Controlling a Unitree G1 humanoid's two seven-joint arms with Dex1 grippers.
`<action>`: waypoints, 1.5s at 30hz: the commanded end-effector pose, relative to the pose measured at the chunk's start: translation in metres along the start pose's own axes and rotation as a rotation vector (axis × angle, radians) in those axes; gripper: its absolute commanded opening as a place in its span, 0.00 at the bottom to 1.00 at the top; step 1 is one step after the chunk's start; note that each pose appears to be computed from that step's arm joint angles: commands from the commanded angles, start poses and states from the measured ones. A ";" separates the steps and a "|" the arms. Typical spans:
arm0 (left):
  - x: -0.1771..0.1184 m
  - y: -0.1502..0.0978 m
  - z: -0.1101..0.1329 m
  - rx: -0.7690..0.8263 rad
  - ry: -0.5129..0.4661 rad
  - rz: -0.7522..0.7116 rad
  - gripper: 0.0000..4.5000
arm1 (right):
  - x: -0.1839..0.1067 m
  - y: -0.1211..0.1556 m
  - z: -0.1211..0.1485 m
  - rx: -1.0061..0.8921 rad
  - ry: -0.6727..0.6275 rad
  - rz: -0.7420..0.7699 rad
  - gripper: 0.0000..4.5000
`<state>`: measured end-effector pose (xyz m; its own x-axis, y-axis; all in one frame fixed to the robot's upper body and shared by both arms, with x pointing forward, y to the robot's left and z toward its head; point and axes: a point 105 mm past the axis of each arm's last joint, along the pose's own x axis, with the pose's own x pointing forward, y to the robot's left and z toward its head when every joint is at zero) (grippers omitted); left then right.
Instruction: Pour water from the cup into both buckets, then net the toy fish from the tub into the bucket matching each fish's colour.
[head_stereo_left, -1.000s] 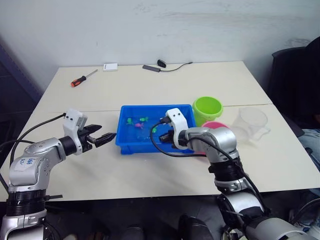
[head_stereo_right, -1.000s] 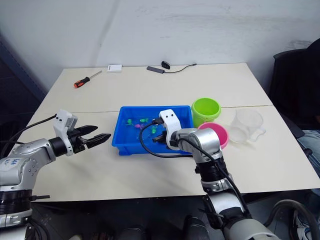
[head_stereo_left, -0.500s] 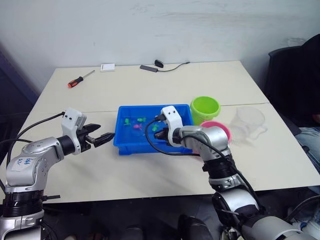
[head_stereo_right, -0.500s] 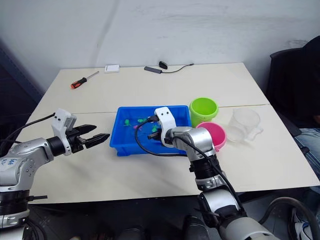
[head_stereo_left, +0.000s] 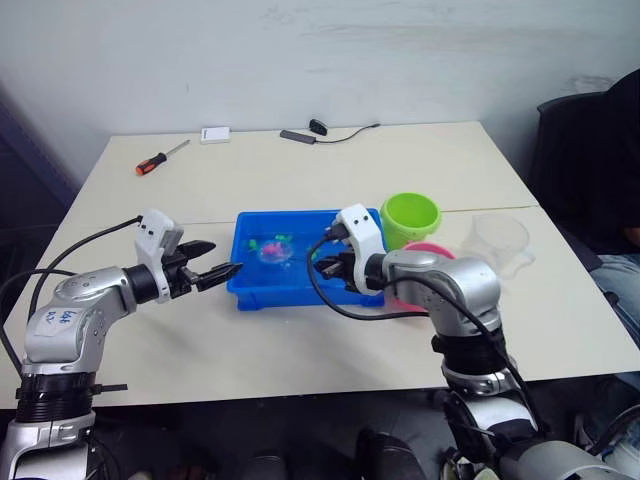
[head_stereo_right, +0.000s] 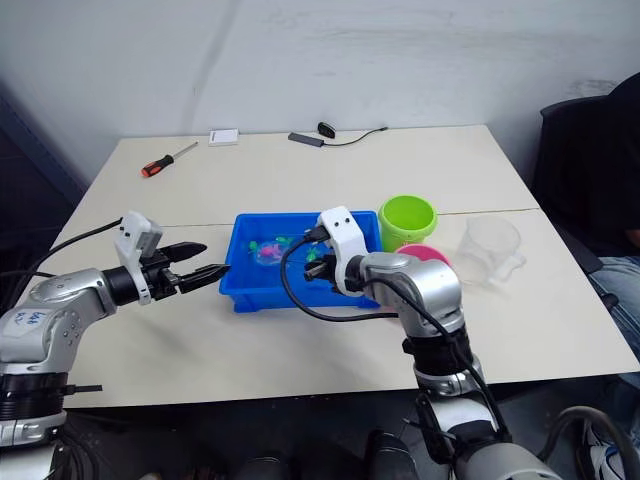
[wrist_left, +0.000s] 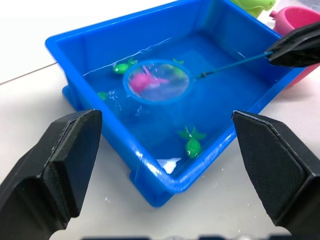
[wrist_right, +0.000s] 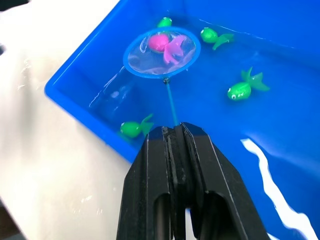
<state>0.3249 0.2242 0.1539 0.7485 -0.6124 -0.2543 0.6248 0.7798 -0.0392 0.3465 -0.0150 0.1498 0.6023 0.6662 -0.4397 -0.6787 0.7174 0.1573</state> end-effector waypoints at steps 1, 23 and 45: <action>0.021 -0.012 0.021 0.096 -0.077 -0.134 1.00 | -0.047 -0.012 0.008 -0.059 -0.124 -0.023 0.00; 0.072 -0.040 0.047 0.201 -0.180 -0.476 1.00 | -0.231 -0.084 -0.022 -0.296 -0.176 -0.617 0.00; 0.085 -0.041 0.048 0.224 -0.193 -0.510 1.00 | -0.236 -0.086 -0.061 -1.187 0.177 -0.757 0.00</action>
<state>0.3720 0.1336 0.1692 0.3539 -0.9303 -0.0963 0.9349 0.3489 0.0646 0.2365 -0.2483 0.1758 0.9660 0.0972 -0.2397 -0.2582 0.3078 -0.9158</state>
